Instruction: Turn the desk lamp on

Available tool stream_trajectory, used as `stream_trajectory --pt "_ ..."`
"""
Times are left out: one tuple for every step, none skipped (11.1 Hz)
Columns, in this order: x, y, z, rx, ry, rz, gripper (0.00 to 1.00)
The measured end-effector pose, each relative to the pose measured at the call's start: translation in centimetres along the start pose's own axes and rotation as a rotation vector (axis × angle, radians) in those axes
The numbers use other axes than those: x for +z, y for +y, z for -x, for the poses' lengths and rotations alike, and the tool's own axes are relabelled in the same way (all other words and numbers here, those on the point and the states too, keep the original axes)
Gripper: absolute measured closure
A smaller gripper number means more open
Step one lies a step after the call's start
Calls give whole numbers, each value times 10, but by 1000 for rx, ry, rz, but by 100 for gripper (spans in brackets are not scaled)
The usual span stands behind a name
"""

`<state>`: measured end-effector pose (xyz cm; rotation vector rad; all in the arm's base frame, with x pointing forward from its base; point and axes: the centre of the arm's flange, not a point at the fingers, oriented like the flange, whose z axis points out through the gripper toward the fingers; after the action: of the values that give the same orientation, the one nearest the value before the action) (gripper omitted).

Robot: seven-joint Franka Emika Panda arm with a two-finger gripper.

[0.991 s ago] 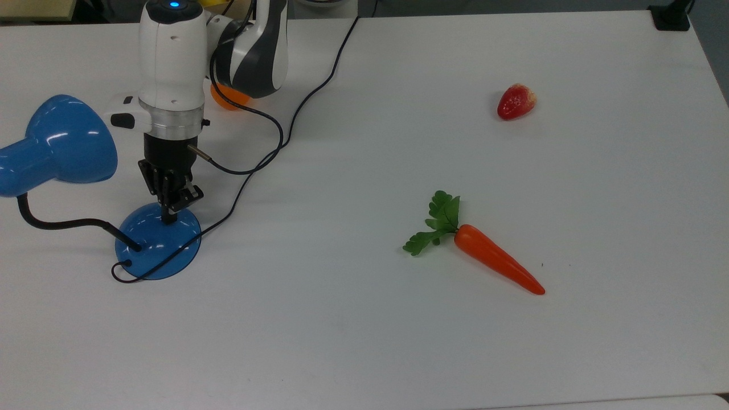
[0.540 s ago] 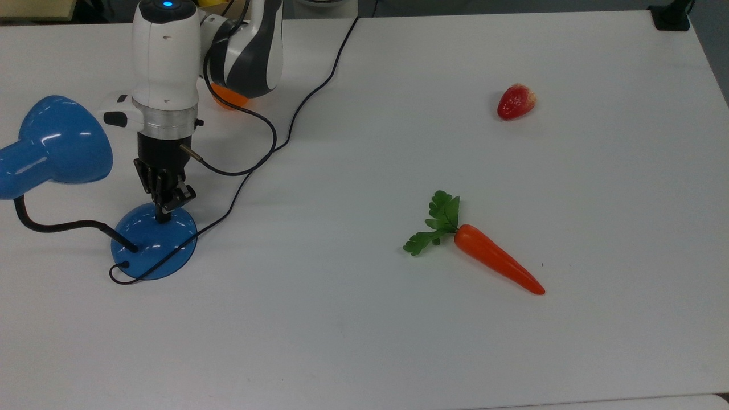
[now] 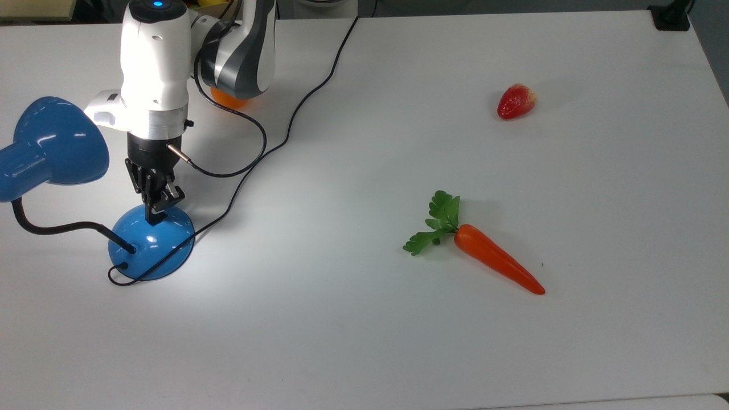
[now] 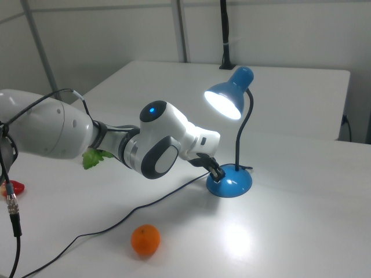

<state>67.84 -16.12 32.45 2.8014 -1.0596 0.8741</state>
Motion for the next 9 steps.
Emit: stream_trajectory --pt "-1 1 -2 5 3 -2 99" --pt "-2 0 -3 5 6 -3 99" --pt "-2 -1 -4 6 8 -4 99" --pt "-5 -2 -7 6 14 -8 99" --pt "-11 -3 -12 10 -6 -1 99" --pt "-23 -1 -20 18 -53 19 99" --pt "-43 4 -29 6 -109 37 99" --pt "-63 10 -36 -17 -166 50 99" --pt "-83 15 -38 -39 -214 55 98"
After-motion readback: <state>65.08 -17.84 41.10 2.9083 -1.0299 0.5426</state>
